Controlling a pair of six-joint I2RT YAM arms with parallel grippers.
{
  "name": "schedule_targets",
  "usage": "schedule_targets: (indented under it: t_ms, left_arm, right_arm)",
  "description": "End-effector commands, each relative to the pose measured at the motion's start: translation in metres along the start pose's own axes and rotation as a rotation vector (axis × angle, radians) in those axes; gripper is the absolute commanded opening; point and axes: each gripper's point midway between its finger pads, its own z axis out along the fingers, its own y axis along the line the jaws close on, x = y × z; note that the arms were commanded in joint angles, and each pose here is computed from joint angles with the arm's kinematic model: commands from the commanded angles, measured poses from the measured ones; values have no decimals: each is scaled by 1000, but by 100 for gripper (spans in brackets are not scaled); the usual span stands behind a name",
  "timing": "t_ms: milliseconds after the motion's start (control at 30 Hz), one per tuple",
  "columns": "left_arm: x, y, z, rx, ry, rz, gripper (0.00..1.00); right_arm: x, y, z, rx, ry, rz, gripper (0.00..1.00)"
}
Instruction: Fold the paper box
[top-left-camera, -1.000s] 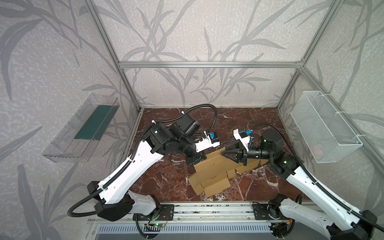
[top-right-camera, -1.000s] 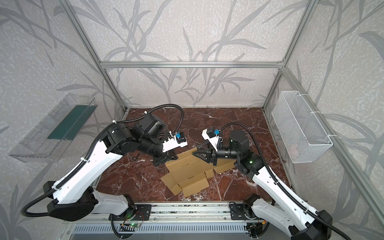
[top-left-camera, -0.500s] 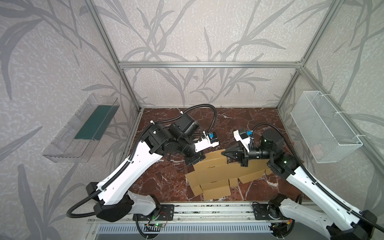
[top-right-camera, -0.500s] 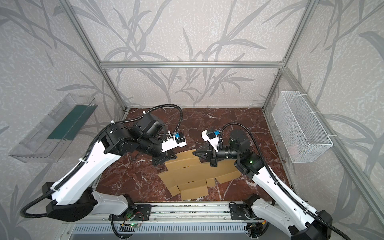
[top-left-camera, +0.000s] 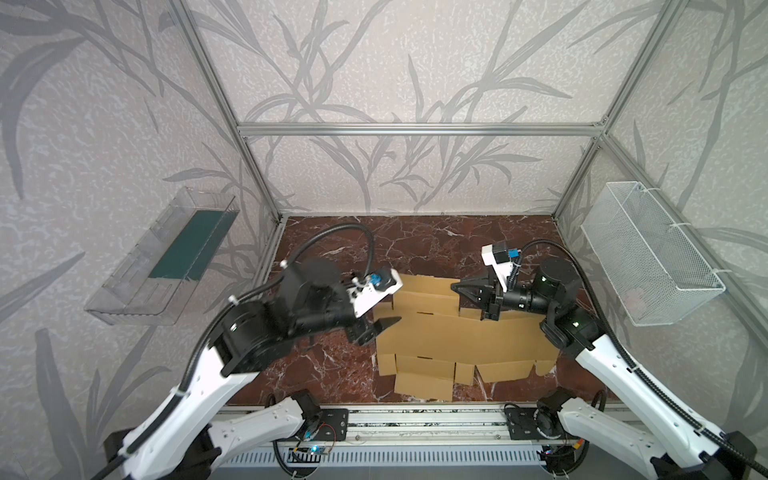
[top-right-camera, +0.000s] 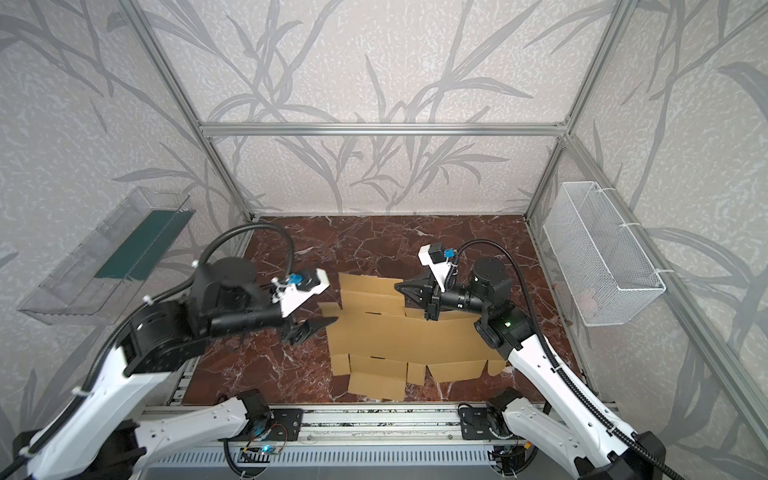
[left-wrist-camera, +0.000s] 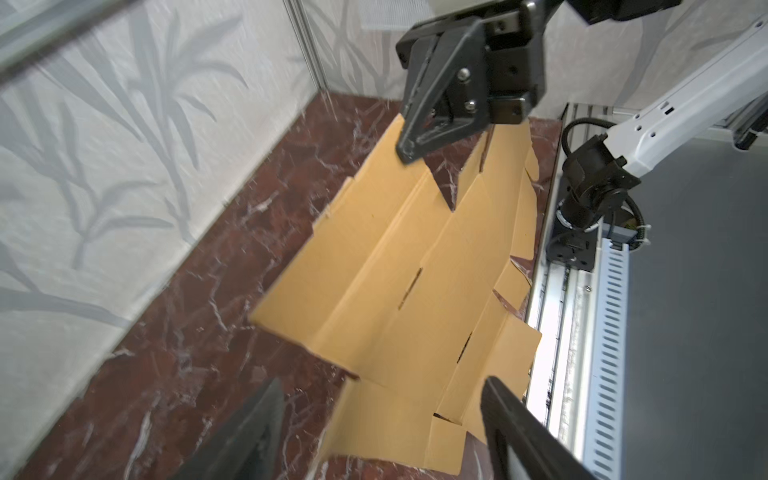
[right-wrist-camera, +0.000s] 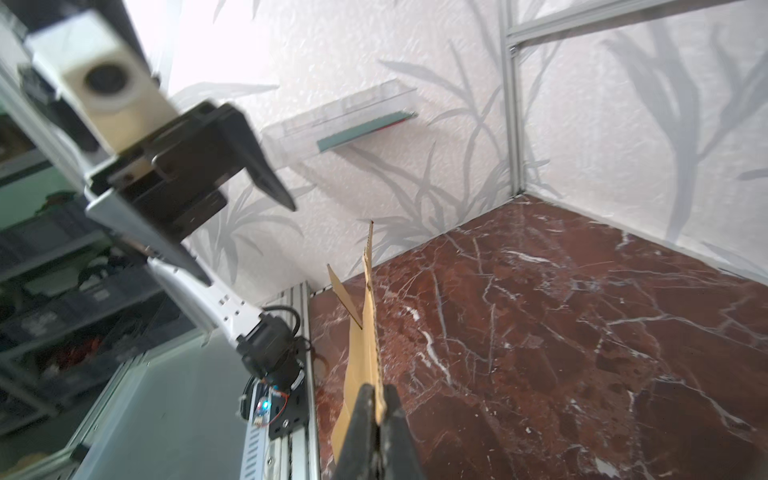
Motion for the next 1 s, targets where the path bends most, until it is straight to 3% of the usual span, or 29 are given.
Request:
schedule_targets:
  t_ms: [0, 233, 367, 467, 567, 767, 967]
  left_arm:
    - [-8, 2, 1, -31, -146, -67, 87]
    - [55, 9, 33, -106, -70, -229, 90]
    - [76, 49, 38, -347, -94, -421, 90]
    - [86, 67, 35, -451, -168, -565, 91]
    - [92, 70, 44, -438, -260, -718, 92]
    - [107, 61, 94, -279, -366, -938, 93]
    - [109, 54, 105, -160, -501, -1027, 93]
  right_arm:
    - [-30, -14, -14, 43, -145, 50, 0]
    - [-51, -49, -49, 86, -345, 210, 0]
    - [-63, -67, -73, 72, -472, 303, 0]
    - [-66, -81, -88, 60, -540, 371, 0]
    - [-69, -91, -100, 43, -602, 422, 0]
    - [-72, -94, -112, 32, -663, 429, 0]
    - [-68, -100, -126, 94, -696, 434, 0]
